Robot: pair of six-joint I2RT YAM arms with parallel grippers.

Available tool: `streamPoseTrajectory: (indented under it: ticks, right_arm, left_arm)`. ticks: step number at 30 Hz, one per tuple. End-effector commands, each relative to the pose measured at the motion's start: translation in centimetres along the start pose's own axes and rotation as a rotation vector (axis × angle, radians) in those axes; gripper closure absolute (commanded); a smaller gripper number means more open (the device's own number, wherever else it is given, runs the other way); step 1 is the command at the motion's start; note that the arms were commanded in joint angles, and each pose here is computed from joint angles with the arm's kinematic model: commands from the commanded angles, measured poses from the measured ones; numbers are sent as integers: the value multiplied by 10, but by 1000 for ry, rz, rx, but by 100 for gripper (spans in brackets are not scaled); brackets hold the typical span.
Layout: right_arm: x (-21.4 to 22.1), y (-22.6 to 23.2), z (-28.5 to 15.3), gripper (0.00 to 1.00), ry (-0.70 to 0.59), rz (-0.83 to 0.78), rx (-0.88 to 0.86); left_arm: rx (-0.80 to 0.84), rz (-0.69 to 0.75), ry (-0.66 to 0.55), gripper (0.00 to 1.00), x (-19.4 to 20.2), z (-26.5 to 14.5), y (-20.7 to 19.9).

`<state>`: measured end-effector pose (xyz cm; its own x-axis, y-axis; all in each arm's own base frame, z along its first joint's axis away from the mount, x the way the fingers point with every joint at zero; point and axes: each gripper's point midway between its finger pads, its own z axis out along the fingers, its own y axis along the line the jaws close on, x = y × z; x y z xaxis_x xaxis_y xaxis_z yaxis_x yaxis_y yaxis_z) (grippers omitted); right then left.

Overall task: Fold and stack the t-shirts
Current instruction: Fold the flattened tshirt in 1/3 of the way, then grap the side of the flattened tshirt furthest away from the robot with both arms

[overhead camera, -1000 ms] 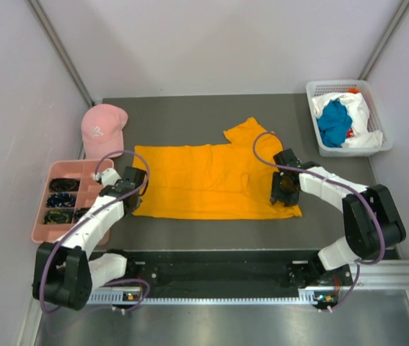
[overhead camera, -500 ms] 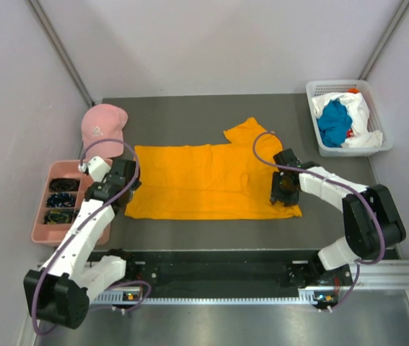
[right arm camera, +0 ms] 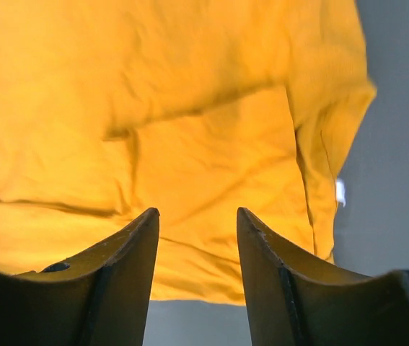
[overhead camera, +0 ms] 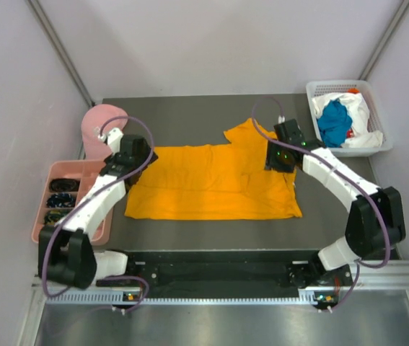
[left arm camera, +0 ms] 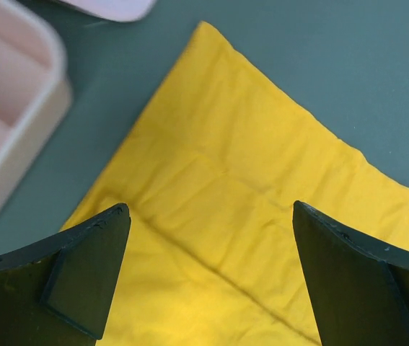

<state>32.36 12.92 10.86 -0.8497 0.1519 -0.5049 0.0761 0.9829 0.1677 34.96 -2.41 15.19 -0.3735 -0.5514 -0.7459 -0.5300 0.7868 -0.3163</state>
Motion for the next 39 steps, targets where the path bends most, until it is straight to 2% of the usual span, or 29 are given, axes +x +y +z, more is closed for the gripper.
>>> streamPoseTrajectory:
  ticks: [1, 3, 9, 11, 12, 13, 18, 26, 30, 39]
  right_arm:
    - [-56, 19, -2, 52, -104, -59, -4]
    - [-80, 28, 4, 45, -143, -68, -8]
    - [-149, 58, 26, 37, -225, -89, -59]
    - [-165, 60, 35, 36, -231, -89, -70]
    - [-185, 67, 32, 35, -264, -83, -95]
    - [-187, 62, 53, 35, -231, -74, -92]
    - [-227, 62, 80, 33, -250, -64, -142]
    - [-241, 62, 138, 29, -246, -133, -189]
    - [-223, 67, 172, 28, -187, -151, -231]
    - [-217, 66, 191, 25, -165, -161, -244]
  left_arm:
    - [143, -5, -38, 1, -17, 33, -55]
    - [128, 11, -15, 1, -12, 51, -63]
    - [126, 30, 47, 1, -1, 70, -76]
    - [134, 28, 48, 1, 0, 69, -76]
    - [141, 26, 47, 1, 0, 68, -77]
    - [143, 27, 49, 1, 1, 68, -76]
    - [149, 41, 57, 1, 6, 64, -72]
    - [165, 46, 92, 1, 19, 66, -71]
    - [170, 40, 108, 1, 25, 66, -70]
    - [175, 35, 125, 1, 31, 67, -68]
